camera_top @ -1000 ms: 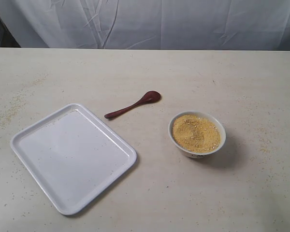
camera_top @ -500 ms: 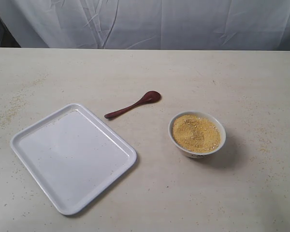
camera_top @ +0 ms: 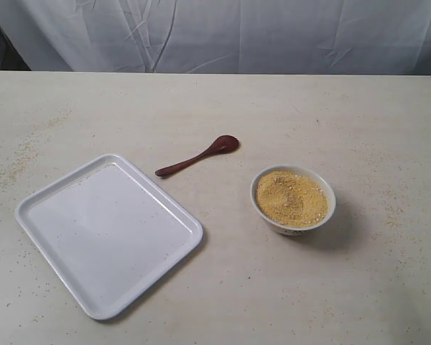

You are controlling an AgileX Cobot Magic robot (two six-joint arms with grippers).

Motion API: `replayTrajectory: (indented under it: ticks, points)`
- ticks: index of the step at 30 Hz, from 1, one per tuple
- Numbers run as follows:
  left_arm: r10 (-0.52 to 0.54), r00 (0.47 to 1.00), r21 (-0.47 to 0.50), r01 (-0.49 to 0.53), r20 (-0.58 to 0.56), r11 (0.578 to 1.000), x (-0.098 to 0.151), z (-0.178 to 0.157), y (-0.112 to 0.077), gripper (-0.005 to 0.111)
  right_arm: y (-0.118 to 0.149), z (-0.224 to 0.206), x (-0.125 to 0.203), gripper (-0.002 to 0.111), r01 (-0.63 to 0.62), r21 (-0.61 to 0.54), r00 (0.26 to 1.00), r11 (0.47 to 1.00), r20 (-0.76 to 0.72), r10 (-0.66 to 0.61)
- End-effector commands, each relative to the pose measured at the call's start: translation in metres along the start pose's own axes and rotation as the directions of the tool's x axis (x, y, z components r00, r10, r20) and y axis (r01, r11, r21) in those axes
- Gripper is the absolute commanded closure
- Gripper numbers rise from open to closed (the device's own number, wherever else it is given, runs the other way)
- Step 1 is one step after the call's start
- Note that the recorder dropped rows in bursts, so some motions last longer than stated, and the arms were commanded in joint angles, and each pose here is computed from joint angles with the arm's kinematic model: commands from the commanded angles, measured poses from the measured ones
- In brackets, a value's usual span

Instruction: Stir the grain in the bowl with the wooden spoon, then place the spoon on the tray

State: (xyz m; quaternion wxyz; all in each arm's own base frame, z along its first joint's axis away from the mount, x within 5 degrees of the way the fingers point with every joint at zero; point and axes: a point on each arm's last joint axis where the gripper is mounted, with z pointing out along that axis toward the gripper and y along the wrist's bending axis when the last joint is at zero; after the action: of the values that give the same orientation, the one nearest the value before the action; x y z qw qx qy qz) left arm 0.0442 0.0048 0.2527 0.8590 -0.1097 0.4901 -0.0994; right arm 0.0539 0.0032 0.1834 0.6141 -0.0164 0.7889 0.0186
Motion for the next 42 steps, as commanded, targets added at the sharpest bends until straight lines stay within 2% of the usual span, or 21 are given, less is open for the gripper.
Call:
replayTrajectory:
  ticks: [1, 4, 7, 8, 12, 15, 19, 21, 24, 27, 28, 29, 30, 31, 33, 35, 37, 42]
  points:
    - [0.019, 1.0, 0.036, -0.02, 0.01, 0.999, -0.022, 0.02, -0.01, 0.107, 0.0, 0.0, 0.0, 0.109, 0.001, -0.004, 1.0, 1.0, 0.009, -0.001]
    - [0.073, 0.984, 0.027, -0.069, -0.16, 0.997, -0.018, 0.047, -0.013, 0.107, 0.0, 0.0, 0.0, 0.109, 0.001, -0.004, 1.0, 1.0, 0.009, -0.001]
    - [0.132, 0.933, 0.094, -0.107, -0.336, 0.99, -0.004, 0.074, -0.017, 0.107, 0.0, 0.0, 0.0, 0.109, 0.001, -0.004, 1.0, 1.0, 0.009, -0.001]
    - [0.12, 0.914, 0.11, -0.084, -0.387, 0.99, 0.002, 0.08, -0.018, 0.107, 0.0, 0.0, 0.0, 0.109, 0.001, -0.004, 1.0, 1.0, 0.009, -0.001]
    - [0.177, 0.791, 0.247, -0.033, -0.586, 0.968, 0.032, 0.109, -0.025, 0.107, 0.0, 0.0, 0.0, 0.109, 0.001, -0.004, 1.0, 1.0, 0.009, -0.001]
    - [0.23, 0.706, 0.355, 0.033, -0.67, 0.934, 0.052, 0.128, -0.03, 0.107, 0.0, 0.0, 0.0, 0.109, 0.001, -0.004, 1.0, 1.0, 0.009, -0.001]
    - [0.258, 0.587, 0.393, 0.111, -0.767, 0.913, 0.082, 0.15, -0.028, 0.107, 0.0, 0.0, 0.0, 0.109, 0.001, -0.004, 1.0, 1.0, 0.009, -0.001]
    - [0.291, 0.531, 0.406, 0.111, -0.796, 0.907, 0.097, 0.159, -0.029, 0.107, 0.0, 0.0, 0.0, 0.109, 0.001, -0.004, 1.0, 1.0, 0.009, -0.001]
    - [0.376, 0.434, 0.46, 0.103, -0.819, 0.882, 0.124, 0.166, -0.04, 0.107, 0.0, 0.0, 0.0, 0.109, 0.001, -0.004, 1.0, 1.0, 0.011, -0.001]
    - [0.447, 0.371, 0.53, 0.156, -0.814, 0.834, 0.154, 0.171, -0.065, 0.107, 0.0, 0.0, 0.0, 0.109, 0.001, -0.004, 1.0, 1.0, 0.011, -0.001]
    - [0.484, 0.348, 0.569, 0.206, -0.803, 0.796, 0.172, 0.175, -0.085, 0.107, 0.0, 0.0, 0.0, 0.109, 0.001, -0.004, 1.0, 1.0, 0.011, -0.001]
    - [0.499, 0.341, 0.583, 0.215, -0.796, 0.784, 0.18, 0.177, -0.091, 0.107, 0.0, 0.0, 0.0, 0.109, 0.001, -0.004, 1.0, 1.0, 0.011, -0.001]
    - [0.506, 0.325, 0.584, 0.217, -0.799, 0.782, 0.198, 0.185, -0.101, 0.106, 0.0, 0.0, 0.0, 0.109, 0.001, -0.004, 1.0, 1.0, 0.011, -0.001]
    - [0.505, 0.318, 0.58, 0.215, -0.802, 0.786, 0.206, 0.189, -0.105, 0.105, 0.0, 0.0, 0.0, 0.109, 0.001, -0.004, 1.0, 1.0, 0.011, -0.001]
    - [0.52, 0.311, 0.595, 0.241, -0.796, 0.767, 0.231, 0.201, -0.119, 0.091, 0.0, 0.0, 0.0, 0.109, 0.001, -0.004, 1.0, 1.0, 0.011, -0.001]
    - [0.607, 0.339, 0.689, 0.229, -0.719, 0.688, 0.261, 0.214, -0.139, 0.067, 0.0, 0.0, 0.0, 0.109, 0.001, -0.004, 1.0, 1.0, 0.011, -0.001]
    - [0.629, 0.353, 0.717, 0.245, -0.693, 0.653, 0.284, 0.222, -0.15, 0.057, 0.0, 0.0, 0.0, 0.109, 0.001, -0.004, 1.0, 1.0, 0.009, -0.001]
    - [0.63, 0.332, 0.71, 0.269, -0.702, 0.651, 0.338, 0.229, -0.154, 0.051, 0.0, 0.0, 0.0, 0.109, 0.001, -0.004, 1.0, 1.0, 0.009, -0.001]
